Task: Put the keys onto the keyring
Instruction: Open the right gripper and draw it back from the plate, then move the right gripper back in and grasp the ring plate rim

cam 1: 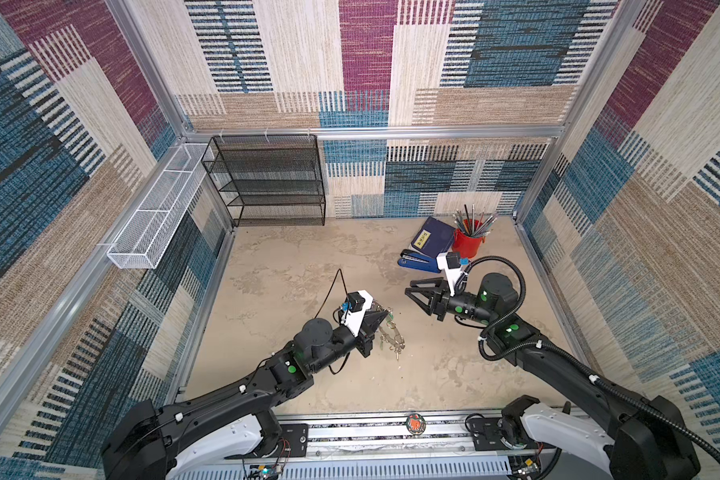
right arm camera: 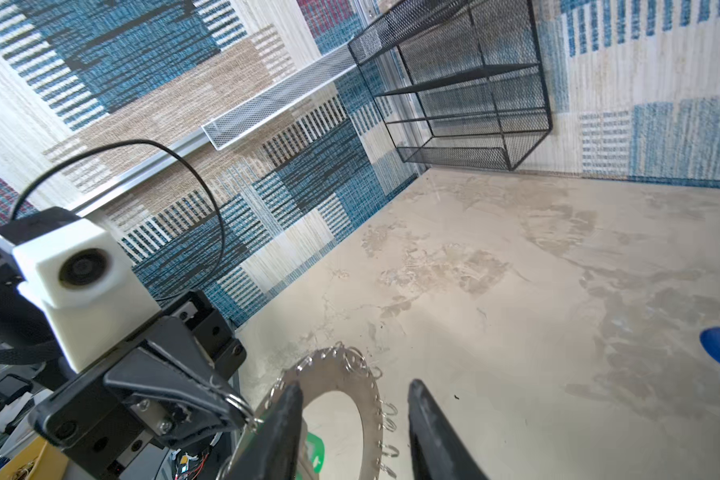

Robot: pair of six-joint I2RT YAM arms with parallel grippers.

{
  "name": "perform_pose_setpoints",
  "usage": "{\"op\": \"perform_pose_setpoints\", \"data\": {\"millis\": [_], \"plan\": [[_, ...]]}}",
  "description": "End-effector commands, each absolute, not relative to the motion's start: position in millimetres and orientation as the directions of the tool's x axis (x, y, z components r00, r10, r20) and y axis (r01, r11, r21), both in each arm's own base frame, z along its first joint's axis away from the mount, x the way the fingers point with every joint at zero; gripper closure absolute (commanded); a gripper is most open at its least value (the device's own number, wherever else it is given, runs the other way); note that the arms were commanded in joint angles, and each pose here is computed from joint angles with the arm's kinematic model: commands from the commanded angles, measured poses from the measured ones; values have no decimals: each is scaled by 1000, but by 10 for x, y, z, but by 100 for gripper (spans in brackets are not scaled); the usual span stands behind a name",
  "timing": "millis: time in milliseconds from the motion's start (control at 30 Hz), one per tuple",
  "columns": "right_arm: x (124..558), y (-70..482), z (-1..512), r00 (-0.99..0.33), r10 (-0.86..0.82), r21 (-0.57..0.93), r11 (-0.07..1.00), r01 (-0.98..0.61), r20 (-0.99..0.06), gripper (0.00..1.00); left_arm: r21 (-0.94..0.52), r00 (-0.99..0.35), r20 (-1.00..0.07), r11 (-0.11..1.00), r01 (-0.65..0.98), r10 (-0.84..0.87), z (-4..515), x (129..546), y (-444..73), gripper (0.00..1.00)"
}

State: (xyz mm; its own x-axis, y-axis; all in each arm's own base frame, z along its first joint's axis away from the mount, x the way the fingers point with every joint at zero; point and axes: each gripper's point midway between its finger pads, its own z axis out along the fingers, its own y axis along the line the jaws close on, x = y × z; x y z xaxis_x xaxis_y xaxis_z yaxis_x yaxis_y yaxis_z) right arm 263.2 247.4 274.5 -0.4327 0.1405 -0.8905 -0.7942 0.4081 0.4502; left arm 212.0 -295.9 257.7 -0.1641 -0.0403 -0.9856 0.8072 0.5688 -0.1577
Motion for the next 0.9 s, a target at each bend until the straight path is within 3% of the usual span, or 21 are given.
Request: {"op": "perform_pose_setpoints", "data": {"millis": [0, 300, 700, 867], "plan": [[2550, 2498, 2861, -370, 153, 400, 360, -843, -916, 46, -186, -138, -982, 516, 836, -129, 2855, 2087, -3038, 100], [2448, 2441, 2899, -238, 217, 302, 341, -890, -947, 19, -210, -143, -975, 485, 849, -173, 2967, 2146, -3140, 100], [2316, 2304, 2816, -227, 281, 321, 359, -876, -933, 17, -200, -147, -972, 311, 929, -186, 3093, 2084, -3205, 100], [2247, 2356, 2790, -249, 269, 327, 306, -894, -930, 18, -203, -162, -970, 242, 949, -180, 3073, 2078, -3166, 100]]}}
